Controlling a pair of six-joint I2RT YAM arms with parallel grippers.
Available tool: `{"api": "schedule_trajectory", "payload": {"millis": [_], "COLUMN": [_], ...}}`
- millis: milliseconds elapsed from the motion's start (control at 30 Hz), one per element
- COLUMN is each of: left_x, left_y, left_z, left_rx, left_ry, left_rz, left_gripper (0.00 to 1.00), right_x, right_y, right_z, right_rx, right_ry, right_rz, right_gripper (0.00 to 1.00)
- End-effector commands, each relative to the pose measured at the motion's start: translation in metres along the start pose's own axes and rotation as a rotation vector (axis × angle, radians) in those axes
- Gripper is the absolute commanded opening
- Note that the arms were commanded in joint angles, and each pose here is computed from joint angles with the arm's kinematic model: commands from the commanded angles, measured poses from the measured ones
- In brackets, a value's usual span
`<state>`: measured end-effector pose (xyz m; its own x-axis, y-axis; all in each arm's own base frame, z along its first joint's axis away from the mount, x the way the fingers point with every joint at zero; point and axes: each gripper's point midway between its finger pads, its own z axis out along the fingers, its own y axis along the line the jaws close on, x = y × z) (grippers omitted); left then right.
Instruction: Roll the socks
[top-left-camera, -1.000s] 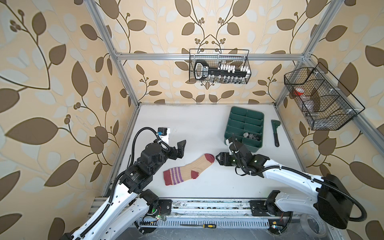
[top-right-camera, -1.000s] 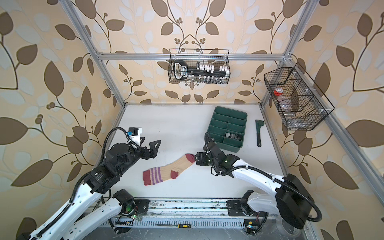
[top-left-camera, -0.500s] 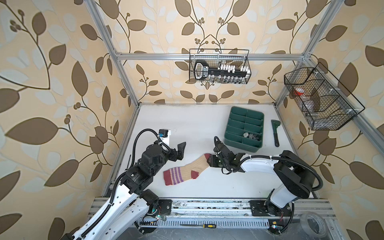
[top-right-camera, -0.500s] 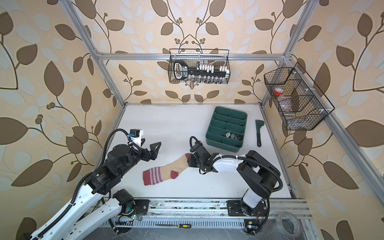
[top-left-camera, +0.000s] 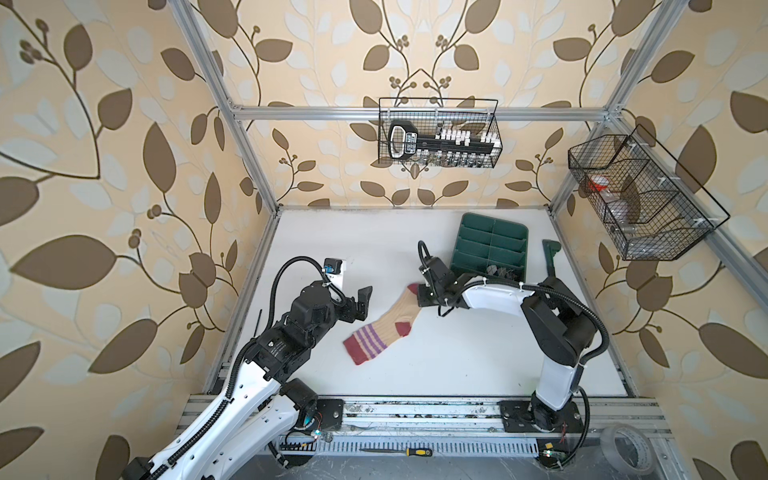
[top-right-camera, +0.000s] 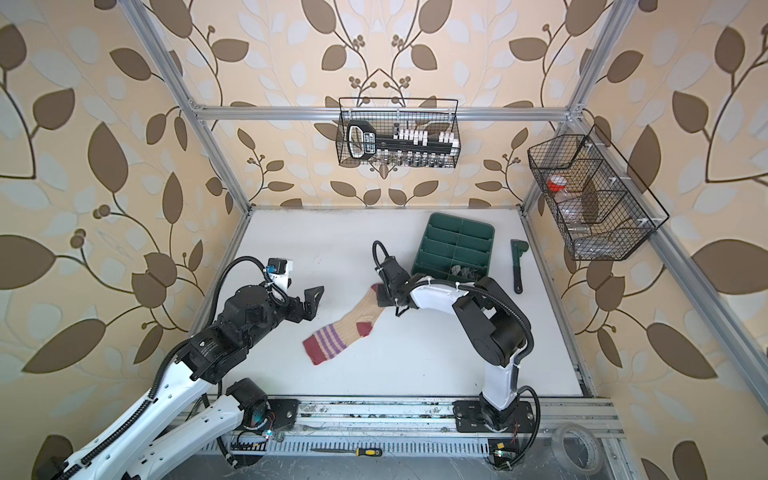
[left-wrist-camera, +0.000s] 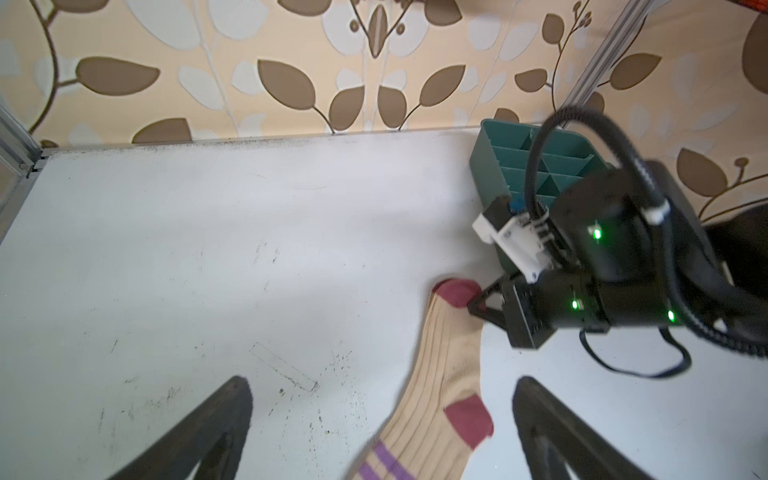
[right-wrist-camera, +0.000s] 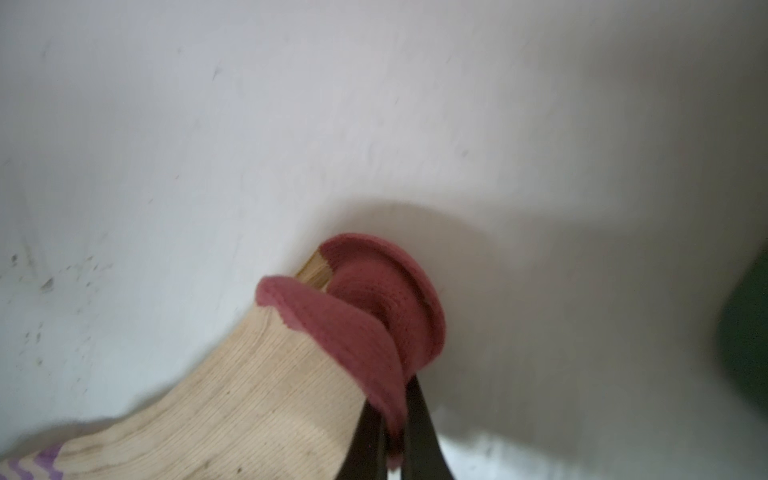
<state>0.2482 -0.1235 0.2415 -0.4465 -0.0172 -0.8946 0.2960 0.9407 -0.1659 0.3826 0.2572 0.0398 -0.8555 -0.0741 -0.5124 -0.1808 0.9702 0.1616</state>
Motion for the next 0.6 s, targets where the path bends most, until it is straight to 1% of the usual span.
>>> {"api": "schedule_trajectory", "payload": {"millis": [0,33,67,100,133,200,267,300,367,400,500,567], "left_x": [-0.019,-0.021,-0.022,-0.025,-0.029,-0.036,-0.044,-0.047,-0.05,-0.051,-0.052,-0.052], "left_y": [0.003,0.006,0.01,0.013,0.019,0.033,0.044,0.048,0.054,0.056,0.061,0.064], "left_z": [-0.011,-0.013,-0.014,-0.017,-0.02,-0.028,-0.037,-0.04,-0.045,-0.046,-0.049,-0.053], "left_rx": [-0.031,-0.053,-0.073,-0.09,-0.122,-0.2,-0.253,-0.271,-0.304,-0.313,-0.344,-0.359], "left_ry": [-0.034,-0.035,-0.037,-0.046,-0.062,-0.108,-0.168,-0.187,-0.213,-0.217,-0.215,-0.221], "left_rz": [0.003,-0.012,-0.027,-0.041,-0.068,-0.122,-0.169,-0.184,-0.205,-0.21,-0.215,-0.216], "left_gripper": [0.99,0.99,0.99,0.99,0.99,0.99,0.99,0.99,0.99,0.99,0.99,0.99], "right_x": [-0.014,-0.021,-0.028,-0.035,-0.042,-0.052,-0.045,-0.038,-0.013,-0.002,0.043,0.077], "right_y": [-0.026,-0.024,-0.02,-0.016,-0.006,0.019,0.047,0.057,0.077,0.082,0.098,0.119], "right_z": [0.005,0.003,-0.003,-0.012,-0.026,-0.061,-0.098,-0.109,-0.128,-0.133,-0.141,-0.144], "right_rx": [0.075,0.055,0.031,0.012,-0.017,-0.069,-0.087,-0.089,-0.108,-0.101,-0.104,-0.173], "right_ry": [0.061,0.056,0.037,0.008,-0.038,-0.157,-0.291,-0.334,-0.39,-0.413,-0.482,-0.541], "right_rz": [-0.131,-0.147,-0.163,-0.174,-0.195,-0.282,-0.454,-0.531,-0.712,-0.782,-1.022,-1.16], "right_gripper": [0.53,0.7,0.8,0.84,0.85,0.86,0.87,0.87,0.85,0.84,0.81,0.79]}}
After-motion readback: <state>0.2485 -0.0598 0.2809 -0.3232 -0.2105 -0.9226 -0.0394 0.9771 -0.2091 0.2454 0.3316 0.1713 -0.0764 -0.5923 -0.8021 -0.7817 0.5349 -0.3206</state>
